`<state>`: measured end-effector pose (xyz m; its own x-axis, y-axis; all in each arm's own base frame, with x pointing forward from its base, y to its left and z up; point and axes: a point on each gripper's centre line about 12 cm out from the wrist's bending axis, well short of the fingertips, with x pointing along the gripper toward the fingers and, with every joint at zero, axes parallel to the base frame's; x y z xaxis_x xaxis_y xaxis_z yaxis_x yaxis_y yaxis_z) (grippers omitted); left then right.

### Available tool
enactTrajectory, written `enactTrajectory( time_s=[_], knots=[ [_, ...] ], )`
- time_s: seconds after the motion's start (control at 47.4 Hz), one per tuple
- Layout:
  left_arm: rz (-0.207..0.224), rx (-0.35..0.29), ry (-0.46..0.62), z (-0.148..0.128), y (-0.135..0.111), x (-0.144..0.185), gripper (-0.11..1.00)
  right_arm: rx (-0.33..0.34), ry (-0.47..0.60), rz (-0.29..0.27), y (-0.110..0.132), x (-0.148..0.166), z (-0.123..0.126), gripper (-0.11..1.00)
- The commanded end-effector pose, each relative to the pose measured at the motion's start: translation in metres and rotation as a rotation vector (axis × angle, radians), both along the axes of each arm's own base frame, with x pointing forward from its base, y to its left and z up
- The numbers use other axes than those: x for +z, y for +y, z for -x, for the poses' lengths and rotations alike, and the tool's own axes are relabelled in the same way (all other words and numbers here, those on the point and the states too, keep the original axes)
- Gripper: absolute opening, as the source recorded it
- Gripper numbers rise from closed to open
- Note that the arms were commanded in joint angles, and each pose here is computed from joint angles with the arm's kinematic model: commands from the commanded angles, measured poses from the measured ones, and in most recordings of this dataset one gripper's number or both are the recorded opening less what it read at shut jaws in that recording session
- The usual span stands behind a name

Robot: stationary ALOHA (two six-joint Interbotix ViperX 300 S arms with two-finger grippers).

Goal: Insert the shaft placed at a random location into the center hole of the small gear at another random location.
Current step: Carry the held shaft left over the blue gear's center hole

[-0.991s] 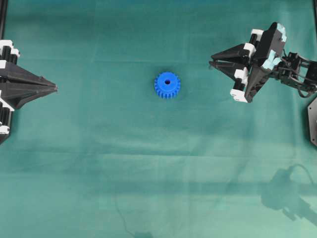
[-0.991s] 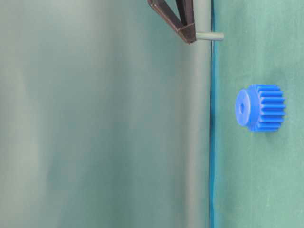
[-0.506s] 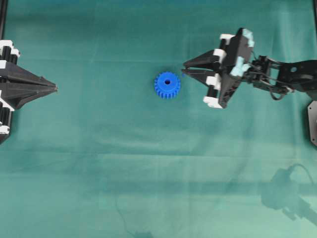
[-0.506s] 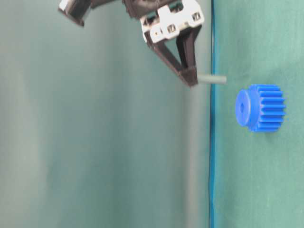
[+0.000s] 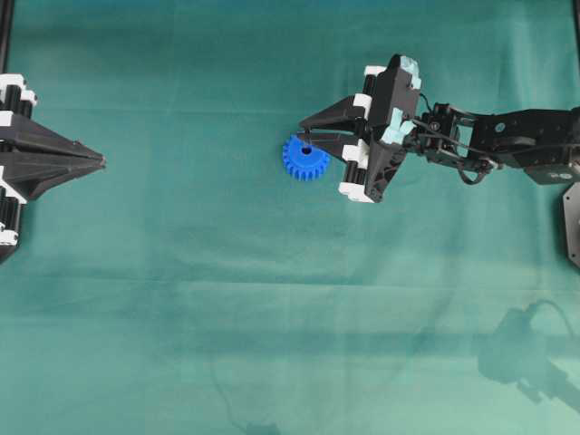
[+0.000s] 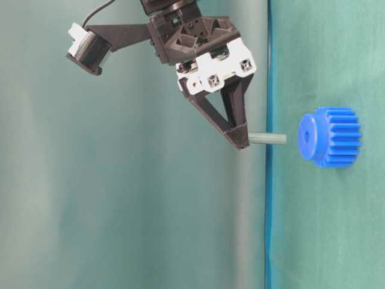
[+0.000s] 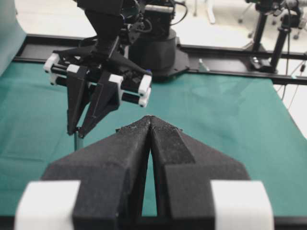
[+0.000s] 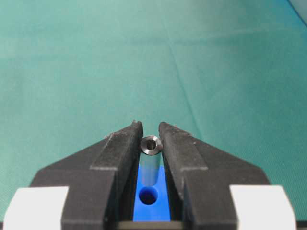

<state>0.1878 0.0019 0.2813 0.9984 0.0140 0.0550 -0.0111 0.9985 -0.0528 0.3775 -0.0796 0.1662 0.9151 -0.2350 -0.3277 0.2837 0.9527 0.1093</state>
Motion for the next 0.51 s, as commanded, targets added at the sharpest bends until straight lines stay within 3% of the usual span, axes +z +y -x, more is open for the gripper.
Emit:
enactTrajectory(
  time_s=[0.0,0.485],
  knots=[
    [0.003,0.000,-0.009,-0.001,0.000,0.003,0.00,0.002,-0.033,0.008,0.000,0.011,-0.005,0.14],
    [0.003,0.000,-0.009,-0.001,0.000,0.003,0.00,-0.002,0.027,-0.008,-0.001,-0.012,-0.007,0.14]
  ],
)
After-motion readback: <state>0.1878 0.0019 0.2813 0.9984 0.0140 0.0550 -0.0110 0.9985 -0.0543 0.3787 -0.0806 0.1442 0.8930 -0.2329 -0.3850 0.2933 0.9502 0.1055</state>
